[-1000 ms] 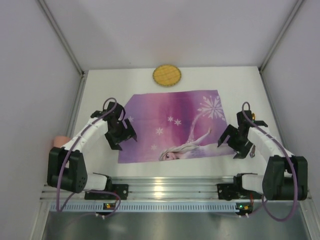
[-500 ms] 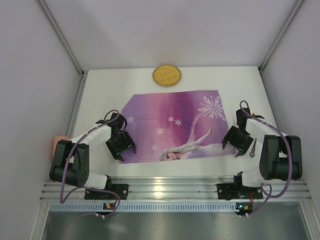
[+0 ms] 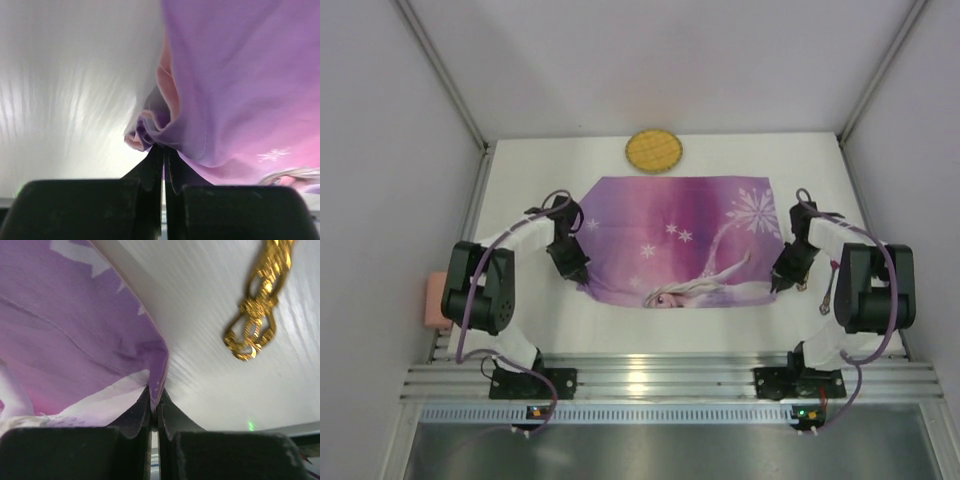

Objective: Set the dinner table for one person

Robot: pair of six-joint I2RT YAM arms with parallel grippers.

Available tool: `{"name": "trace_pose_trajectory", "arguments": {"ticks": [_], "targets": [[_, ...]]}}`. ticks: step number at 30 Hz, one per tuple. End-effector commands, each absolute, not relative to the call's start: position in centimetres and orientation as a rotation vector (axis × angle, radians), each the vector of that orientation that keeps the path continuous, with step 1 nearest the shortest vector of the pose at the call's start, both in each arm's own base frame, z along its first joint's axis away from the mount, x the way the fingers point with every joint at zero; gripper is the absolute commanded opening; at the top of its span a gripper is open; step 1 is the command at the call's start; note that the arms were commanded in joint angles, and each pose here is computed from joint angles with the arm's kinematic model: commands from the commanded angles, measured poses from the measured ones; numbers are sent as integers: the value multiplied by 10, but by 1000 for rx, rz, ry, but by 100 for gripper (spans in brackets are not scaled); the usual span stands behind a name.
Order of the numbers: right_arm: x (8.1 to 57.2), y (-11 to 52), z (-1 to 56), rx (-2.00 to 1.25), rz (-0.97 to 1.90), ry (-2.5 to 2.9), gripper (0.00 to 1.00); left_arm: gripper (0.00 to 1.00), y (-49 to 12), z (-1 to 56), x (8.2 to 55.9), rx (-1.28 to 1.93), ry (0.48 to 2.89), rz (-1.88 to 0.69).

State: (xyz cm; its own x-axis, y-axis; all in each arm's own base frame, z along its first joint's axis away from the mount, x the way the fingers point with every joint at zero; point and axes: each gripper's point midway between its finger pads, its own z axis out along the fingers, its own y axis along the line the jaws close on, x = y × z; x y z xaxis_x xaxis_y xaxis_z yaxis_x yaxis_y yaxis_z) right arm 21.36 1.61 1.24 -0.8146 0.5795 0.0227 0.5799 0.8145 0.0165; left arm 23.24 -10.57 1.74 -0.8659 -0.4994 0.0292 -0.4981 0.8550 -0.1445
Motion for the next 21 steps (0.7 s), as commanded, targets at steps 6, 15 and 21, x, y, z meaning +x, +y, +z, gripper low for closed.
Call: {"name": "trace_pose_trajectory", "arguments": {"ticks": [6, 15, 21], "targets": [[417, 42, 164, -1088, -718, -3378, 0, 0, -116, 124, 414, -639, 2706, -271], [382, 41, 431, -1109, -1283, -3897, 0, 0, -133, 372, 449, -506, 2161, -625], [296, 47, 271, -1085, -890, -3679, 0, 0, -102, 296, 343, -544, 2178, -545]]}}
